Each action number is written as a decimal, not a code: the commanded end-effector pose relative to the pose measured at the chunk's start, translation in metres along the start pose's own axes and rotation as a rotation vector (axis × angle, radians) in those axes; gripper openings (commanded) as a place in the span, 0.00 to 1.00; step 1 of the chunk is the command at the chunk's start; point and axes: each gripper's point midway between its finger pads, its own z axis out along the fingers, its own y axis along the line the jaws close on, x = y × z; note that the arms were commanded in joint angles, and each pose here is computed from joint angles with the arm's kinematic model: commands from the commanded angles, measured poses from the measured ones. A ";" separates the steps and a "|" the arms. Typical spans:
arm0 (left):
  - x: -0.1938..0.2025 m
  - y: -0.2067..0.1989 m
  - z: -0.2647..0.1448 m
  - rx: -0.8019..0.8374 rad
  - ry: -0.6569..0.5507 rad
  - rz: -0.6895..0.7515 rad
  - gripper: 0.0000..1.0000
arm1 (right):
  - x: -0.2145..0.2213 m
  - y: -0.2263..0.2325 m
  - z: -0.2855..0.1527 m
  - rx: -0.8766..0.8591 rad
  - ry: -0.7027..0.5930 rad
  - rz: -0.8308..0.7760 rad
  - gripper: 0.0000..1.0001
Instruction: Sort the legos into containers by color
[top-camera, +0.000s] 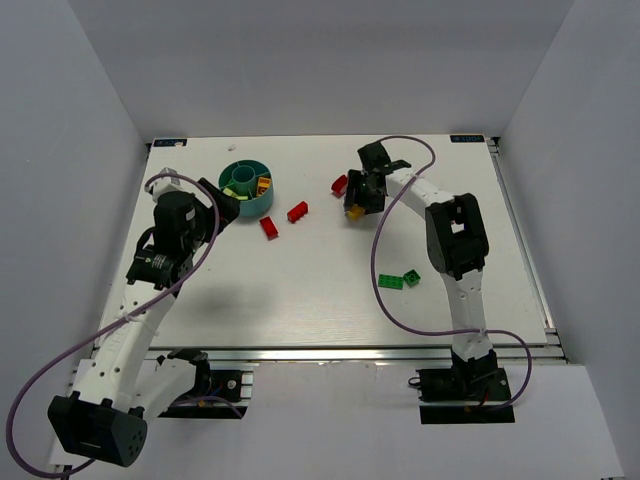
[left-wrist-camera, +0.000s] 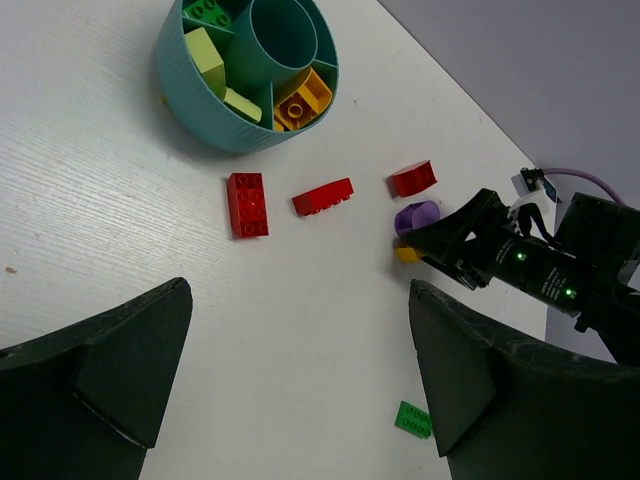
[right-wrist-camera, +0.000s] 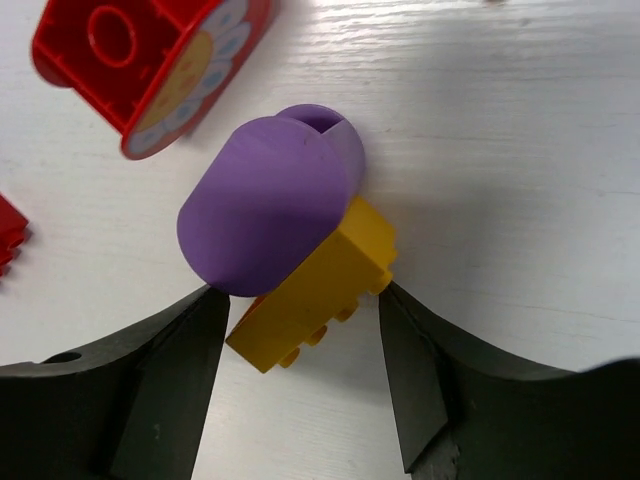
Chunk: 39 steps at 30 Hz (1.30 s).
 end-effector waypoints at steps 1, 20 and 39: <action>-0.004 -0.007 0.001 0.025 -0.009 -0.014 0.98 | -0.014 -0.010 0.002 0.070 -0.062 0.017 0.66; 0.063 -0.082 0.032 0.425 0.283 -0.114 0.90 | -0.019 0.001 -0.054 -0.172 -0.166 -0.252 0.00; 0.131 -0.149 0.023 0.743 0.405 0.014 0.83 | 0.050 0.090 -0.178 -0.591 -0.391 -0.934 0.00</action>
